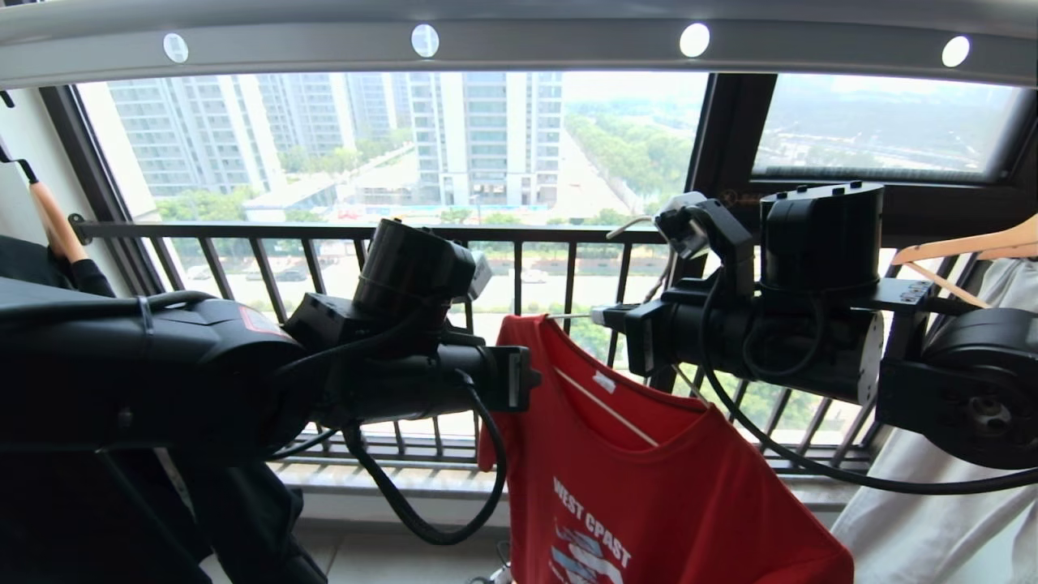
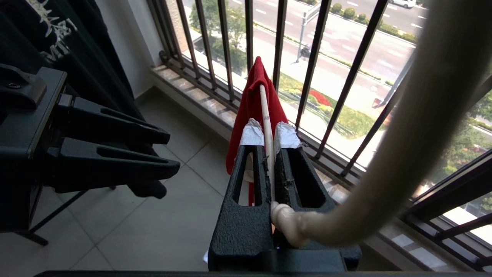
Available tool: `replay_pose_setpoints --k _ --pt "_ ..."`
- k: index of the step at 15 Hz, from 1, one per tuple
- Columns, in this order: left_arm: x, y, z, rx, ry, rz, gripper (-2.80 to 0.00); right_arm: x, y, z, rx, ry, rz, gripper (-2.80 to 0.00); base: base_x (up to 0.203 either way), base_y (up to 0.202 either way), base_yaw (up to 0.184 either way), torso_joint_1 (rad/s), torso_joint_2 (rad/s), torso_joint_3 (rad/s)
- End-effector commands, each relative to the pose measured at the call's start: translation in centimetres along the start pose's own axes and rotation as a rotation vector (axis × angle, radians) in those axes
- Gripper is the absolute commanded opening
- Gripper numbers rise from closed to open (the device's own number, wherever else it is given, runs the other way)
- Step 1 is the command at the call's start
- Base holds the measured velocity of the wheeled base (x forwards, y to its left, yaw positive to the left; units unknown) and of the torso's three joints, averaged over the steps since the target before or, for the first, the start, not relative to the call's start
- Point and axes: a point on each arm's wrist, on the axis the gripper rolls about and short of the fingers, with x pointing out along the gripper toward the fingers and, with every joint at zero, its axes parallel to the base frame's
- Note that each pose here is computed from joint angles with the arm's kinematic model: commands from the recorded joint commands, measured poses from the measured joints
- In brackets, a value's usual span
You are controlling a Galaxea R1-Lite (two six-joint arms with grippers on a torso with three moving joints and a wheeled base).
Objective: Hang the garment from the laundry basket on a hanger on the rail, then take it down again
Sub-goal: Take the clothes off the clothes rack
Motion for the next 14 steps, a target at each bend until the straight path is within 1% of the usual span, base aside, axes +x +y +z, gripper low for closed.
replay_pose_setpoints --k 1,2,3,4,5,6,7,10,11,14 --pt "1.1 -0.1 0.2 -0.03 -0.029 0.002 0.0 -0.3 0.0 0.3 -0.001 -0.012 0.001 -2.8 0.0 0.0 0.0 0.0 0.0 0.0" --pt "1.5 -0.1 0.4 -0.039 -0.069 0.017 0.0 -0.3 0.0 0.3 -0.001 -0.012 0.001 -2.8 0.0 0.0 0.0 0.0 0.0 0.0" --pt "1.9 0.0 0.4 -0.041 -0.098 0.057 0.0 -0.4 0.1 0.3 -0.001 -0.013 0.001 -2.8 0.0 0.0 0.0 0.0 0.0 0.0" --pt "2.6 0.1 0.2 -0.038 -0.118 0.103 0.0 -0.6 0.1 0.4 -0.002 -0.018 0.003 -2.8 0.0 0.0 0.0 0.0 0.0 0.0" --pt "2.9 0.2 0.2 -0.033 -0.13 0.122 0.0 -0.6 0.1 0.5 -0.002 -0.019 0.003 -2.8 0.0 0.0 0.0 0.0 0.0 0.0" --pt "3.1 0.2 0.1 -0.011 -0.131 0.134 0.0 -0.8 0.1 0.5 -0.002 -0.023 0.004 -2.8 0.0 0.0 0.0 0.0 0.0 0.0" --pt "3.1 0.2 0.1 -0.009 -0.133 0.137 0.0 -0.8 0.1 0.6 -0.002 -0.023 0.004 -2.8 0.0 0.0 0.0 0.0 0.0 0.0" --pt "3.5 0.3 0.1 -0.011 -0.167 0.169 0.0 -1.4 0.4 0.8 -0.005 -0.031 0.016 -2.8 0.0 0.0 0.0 0.0 0.0 0.0" --pt "3.5 0.3 0.2 -0.013 -0.182 0.165 0.0 -1.5 0.7 0.8 -0.006 -0.031 0.024 -2.8 0.0 0.0 0.0 0.0 0.0 0.0" --pt "3.6 0.3 0.2 -0.014 -0.188 0.164 0.0 -1.7 1.5 0.6 -0.012 -0.022 0.05 -2.8 0.0 0.0 0.0 0.0 0.0 0.0"
